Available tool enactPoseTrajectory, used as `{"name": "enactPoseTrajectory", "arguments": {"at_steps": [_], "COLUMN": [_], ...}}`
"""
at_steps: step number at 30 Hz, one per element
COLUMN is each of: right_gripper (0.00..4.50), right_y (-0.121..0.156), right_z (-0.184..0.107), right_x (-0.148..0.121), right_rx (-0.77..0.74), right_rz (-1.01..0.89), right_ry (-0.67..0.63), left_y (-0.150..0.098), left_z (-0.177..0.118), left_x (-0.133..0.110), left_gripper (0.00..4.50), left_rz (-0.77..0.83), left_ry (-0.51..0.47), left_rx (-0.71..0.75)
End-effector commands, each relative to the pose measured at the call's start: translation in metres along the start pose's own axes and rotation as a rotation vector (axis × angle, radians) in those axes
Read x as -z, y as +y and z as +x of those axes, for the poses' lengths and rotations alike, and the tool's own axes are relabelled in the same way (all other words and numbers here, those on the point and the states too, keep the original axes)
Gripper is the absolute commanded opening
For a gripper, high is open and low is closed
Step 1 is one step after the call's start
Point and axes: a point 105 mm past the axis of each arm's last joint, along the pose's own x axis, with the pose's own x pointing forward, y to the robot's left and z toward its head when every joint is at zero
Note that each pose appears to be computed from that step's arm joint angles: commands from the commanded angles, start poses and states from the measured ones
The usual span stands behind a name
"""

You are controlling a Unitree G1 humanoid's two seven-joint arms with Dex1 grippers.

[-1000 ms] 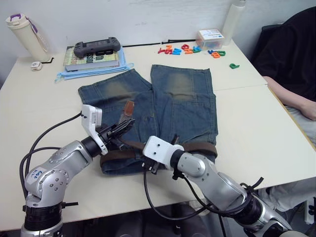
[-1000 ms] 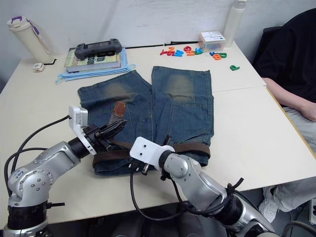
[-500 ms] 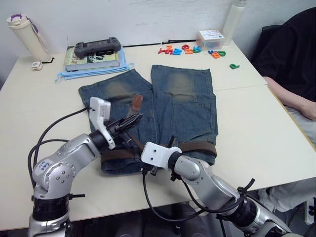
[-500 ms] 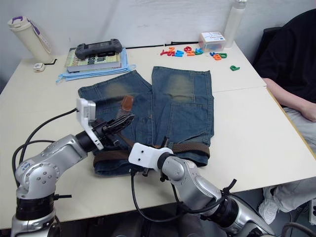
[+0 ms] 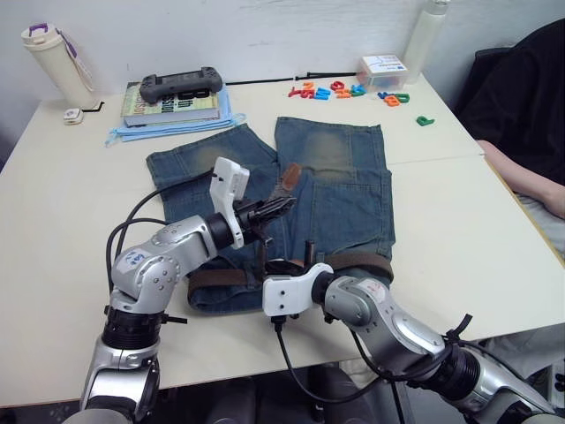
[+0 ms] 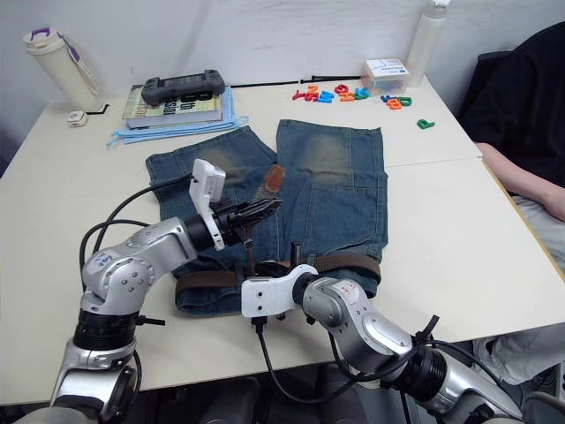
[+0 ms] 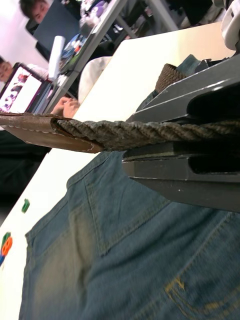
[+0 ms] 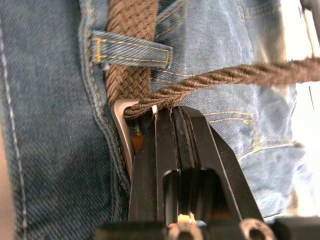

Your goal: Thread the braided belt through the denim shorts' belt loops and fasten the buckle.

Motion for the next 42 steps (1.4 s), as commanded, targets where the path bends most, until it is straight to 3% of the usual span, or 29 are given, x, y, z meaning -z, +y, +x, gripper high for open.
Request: {"name": "enactPoseTrajectory", "arguments": {"at_steps": [1, 8, 13, 20, 26, 34, 42], "right_gripper": [0.02, 0.02, 0.02, 0.02, 0.02, 0.02, 0.02], "right_y": [0.064, 0.066, 0.069, 0.072, 0.071, 0.070, 0.058], "right_z": [-0.003, -0.022, -0.030, -0.035, -0.035, -0.037, -0.038], "right_x": [0.037, 0.043, 0.038, 0.025, 0.022, 0.023, 0.029], "right_rx": [-0.278, -0.338, -0.356, -0.377, -0.378, -0.375, -0.321], "right_rz": [0.036, 0.057, 0.047, 0.088, 0.083, 0.075, 0.123], "right_ry": [0.135, 0.185, 0.184, 0.164, 0.159, 0.169, 0.195], "left_y": [-0.010, -0.009, -0.011, -0.048, -0.055, -0.050, -0.034], "left_z": [0.022, 0.060, 0.078, 0.105, 0.120, 0.119, 0.085], "left_x": [-0.008, -0.013, 0.005, 0.003, 0.013, 0.023, -0.001], "left_gripper": [0.00, 0.00, 0.00, 0.00, 0.00, 0.00, 0.00], "left_rz": [0.043, 0.041, 0.033, 0.059, 0.069, 0.066, 0.107], "left_ry": [-0.030, -0.048, -0.004, -0.035, -0.004, 0.018, -0.061], "left_rx": [0.038, -0.002, 0.024, 0.177, 0.203, 0.195, 0.169]}}
